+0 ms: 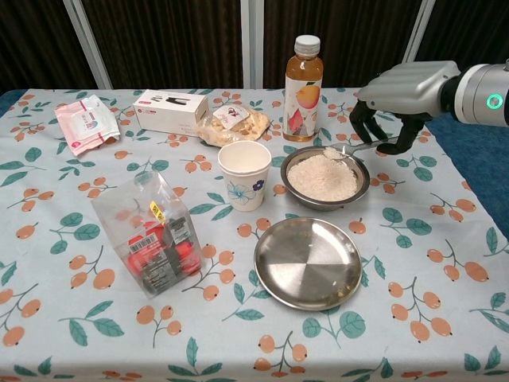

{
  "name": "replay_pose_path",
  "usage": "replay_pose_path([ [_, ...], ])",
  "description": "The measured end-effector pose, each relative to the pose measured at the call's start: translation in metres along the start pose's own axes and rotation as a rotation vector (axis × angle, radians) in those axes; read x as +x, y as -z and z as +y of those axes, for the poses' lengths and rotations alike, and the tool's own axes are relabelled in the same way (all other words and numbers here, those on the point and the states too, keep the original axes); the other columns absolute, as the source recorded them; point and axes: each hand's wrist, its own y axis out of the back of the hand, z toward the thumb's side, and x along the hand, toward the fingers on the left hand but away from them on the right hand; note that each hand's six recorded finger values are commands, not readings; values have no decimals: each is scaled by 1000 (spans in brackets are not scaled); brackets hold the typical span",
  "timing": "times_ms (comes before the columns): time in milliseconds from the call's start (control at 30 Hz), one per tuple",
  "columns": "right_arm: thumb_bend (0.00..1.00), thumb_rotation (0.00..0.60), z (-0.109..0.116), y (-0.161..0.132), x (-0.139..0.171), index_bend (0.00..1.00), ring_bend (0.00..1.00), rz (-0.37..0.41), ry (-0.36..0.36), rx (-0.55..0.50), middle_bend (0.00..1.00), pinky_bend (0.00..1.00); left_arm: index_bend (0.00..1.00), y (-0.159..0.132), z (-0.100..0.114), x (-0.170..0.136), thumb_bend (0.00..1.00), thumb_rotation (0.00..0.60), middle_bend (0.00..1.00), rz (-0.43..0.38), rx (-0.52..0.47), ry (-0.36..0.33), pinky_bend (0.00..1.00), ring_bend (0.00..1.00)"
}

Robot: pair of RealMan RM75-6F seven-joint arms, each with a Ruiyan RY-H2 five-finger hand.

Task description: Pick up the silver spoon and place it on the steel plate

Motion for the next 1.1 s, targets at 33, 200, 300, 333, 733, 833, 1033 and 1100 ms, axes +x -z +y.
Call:
replay_pose_path([
  [33, 327, 600, 2, 0, 1, 598, 229, 2, 4, -5, 558, 0, 205, 0, 0, 0, 67, 600, 181, 0, 0, 1, 54, 134],
  [200, 327, 600, 16, -4, 4, 598, 229, 26, 27, -3, 558, 0, 206, -1, 0, 1, 67, 600, 181, -2, 2, 1, 53, 134],
  [300, 327, 600, 28, -12, 3, 598, 229, 51, 43, 8, 558, 0, 206, -1, 0, 2, 67, 600, 181, -3, 2, 2, 53, 134],
  [333, 327, 600, 32, -15, 2, 598, 230, 59, 48, 15, 558, 0, 206, -2, 0, 2, 67, 600, 181, -3, 2, 1, 54, 134],
  [733, 327, 600, 76, -69, -24, 599, 233, 177, 87, 135, 558, 0, 206, 4, -2, -1, 66, 600, 181, 15, -8, 2, 54, 134],
  [833, 327, 600, 80, -82, -32, 599, 233, 197, 85, 194, 558, 0, 206, 5, -3, -1, 66, 600, 181, 19, -13, 2, 54, 134],
  [1033, 327, 600, 87, -105, -45, 602, 233, 225, 91, 356, 558, 0, 205, 8, -3, -3, 67, 600, 181, 28, -17, 1, 54, 134],
  [1100, 327, 600, 88, -111, -47, 602, 233, 231, 99, 428, 558, 0, 205, 9, -3, -4, 67, 600, 181, 32, -17, 0, 54, 134],
])
